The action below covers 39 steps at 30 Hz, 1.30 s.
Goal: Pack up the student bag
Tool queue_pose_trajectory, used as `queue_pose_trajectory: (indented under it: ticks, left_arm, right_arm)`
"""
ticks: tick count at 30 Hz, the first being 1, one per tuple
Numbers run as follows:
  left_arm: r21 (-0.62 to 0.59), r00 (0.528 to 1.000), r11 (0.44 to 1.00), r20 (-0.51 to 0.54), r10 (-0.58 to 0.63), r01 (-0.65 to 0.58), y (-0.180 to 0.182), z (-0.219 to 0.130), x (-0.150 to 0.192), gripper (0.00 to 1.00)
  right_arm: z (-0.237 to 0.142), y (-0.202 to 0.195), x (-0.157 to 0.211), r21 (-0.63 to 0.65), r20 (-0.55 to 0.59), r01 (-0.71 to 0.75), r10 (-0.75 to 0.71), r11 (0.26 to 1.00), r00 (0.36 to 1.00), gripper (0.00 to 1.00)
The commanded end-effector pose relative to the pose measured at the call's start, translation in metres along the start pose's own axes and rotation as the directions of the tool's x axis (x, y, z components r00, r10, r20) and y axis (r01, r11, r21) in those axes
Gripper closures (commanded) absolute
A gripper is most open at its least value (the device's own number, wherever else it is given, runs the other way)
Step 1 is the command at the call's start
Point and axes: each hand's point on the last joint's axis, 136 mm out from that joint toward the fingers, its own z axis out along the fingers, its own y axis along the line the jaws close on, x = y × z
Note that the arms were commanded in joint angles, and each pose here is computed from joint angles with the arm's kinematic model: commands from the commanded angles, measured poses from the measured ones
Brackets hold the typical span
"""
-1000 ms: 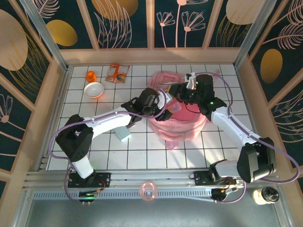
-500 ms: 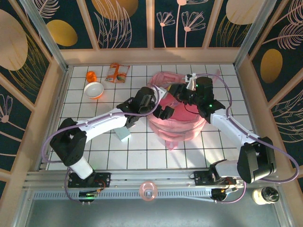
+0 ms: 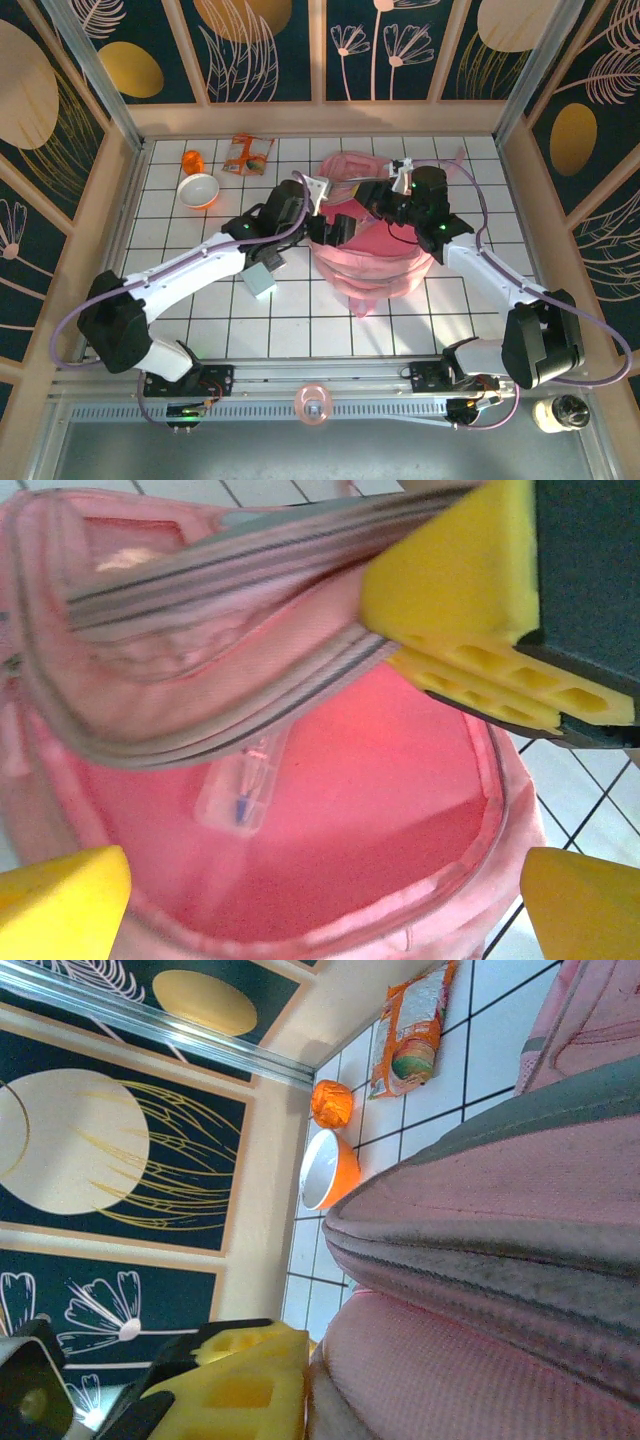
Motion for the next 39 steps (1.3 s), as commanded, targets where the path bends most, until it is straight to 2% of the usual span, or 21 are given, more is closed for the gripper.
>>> queue_pose_trajectory:
  ticks: [1, 4, 8, 13, 16, 19, 23, 26, 31, 35, 39]
  left_arm:
    - [-0.103, 0.992, 0.987, -0.002, -0.126, 0.125, 0.033, -0.027, 0.0, 0.01]
    - [-0.187, 0.976, 0.959, -0.001, -0.216, 0.212, 0.073, -0.046, 0.011, 0.01]
    - [-0.327, 0.948, 0.902, -0.049, -0.314, 0.282, 0.121, -0.064, 0.042, 0.01]
    - [-0.446, 0.887, 0.818, -0.103, -0.45, 0.363, 0.156, -0.073, 0.088, 0.01]
    - [-0.501, 0.842, 0.75, -0.076, -0.534, 0.431, 0.175, -0.076, 0.111, 0.01]
    - [-0.563, 0.777, 0.65, -0.023, -0.629, 0.51, 0.194, -0.08, 0.137, 0.01]
    - [-0.642, 0.71, 0.547, -0.007, -0.705, 0.537, 0.206, -0.085, 0.168, 0.01]
    - [-0.661, 0.698, 0.531, -0.016, -0.716, 0.53, 0.209, -0.083, 0.175, 0.01]
    - [-0.647, 0.685, 0.541, -0.041, -0.728, 0.537, 0.206, -0.071, 0.173, 0.01]
    - [-0.692, 0.695, 0.513, -0.022, -0.719, 0.508, 0.217, -0.073, 0.177, 0.01]
    - [-0.71, 0.698, 0.518, -0.052, -0.714, 0.477, 0.222, -0.065, 0.181, 0.01]
  right_arm:
    - [-0.007, 0.028, -0.007, -0.072, 0.046, 0.078, -0.075, 0.994, 0.996, 0.84]
    - [-0.004, 0.024, -0.003, -0.053, 0.034, 0.08, -0.078, 0.995, 0.996, 0.84]
    - [0.001, 0.019, 0.001, -0.03, 0.014, 0.079, -0.079, 0.996, 0.997, 0.83]
    - [0.007, 0.018, 0.013, 0.009, -0.027, 0.112, -0.112, 0.994, 0.993, 0.83]
    - [0.003, 0.017, 0.017, 0.021, -0.026, 0.114, -0.114, 0.993, 0.993, 0.82]
    - [-0.003, 0.018, 0.017, 0.031, -0.015, 0.124, -0.124, 0.992, 0.992, 0.82]
    - [-0.011, 0.023, 0.015, 0.038, 0.002, 0.141, -0.141, 0.989, 0.99, 0.82]
    - [-0.015, 0.027, 0.013, 0.034, 0.012, 0.153, -0.154, 0.988, 0.988, 0.82]
    - [-0.017, 0.033, 0.011, 0.027, 0.018, 0.168, -0.168, 0.986, 0.986, 0.82]
    - [-0.017, 0.033, 0.01, 0.026, 0.02, 0.168, -0.168, 0.986, 0.986, 0.82]
    - [-0.016, 0.035, 0.012, 0.014, 0.019, 0.161, -0.161, 0.987, 0.987, 0.82]
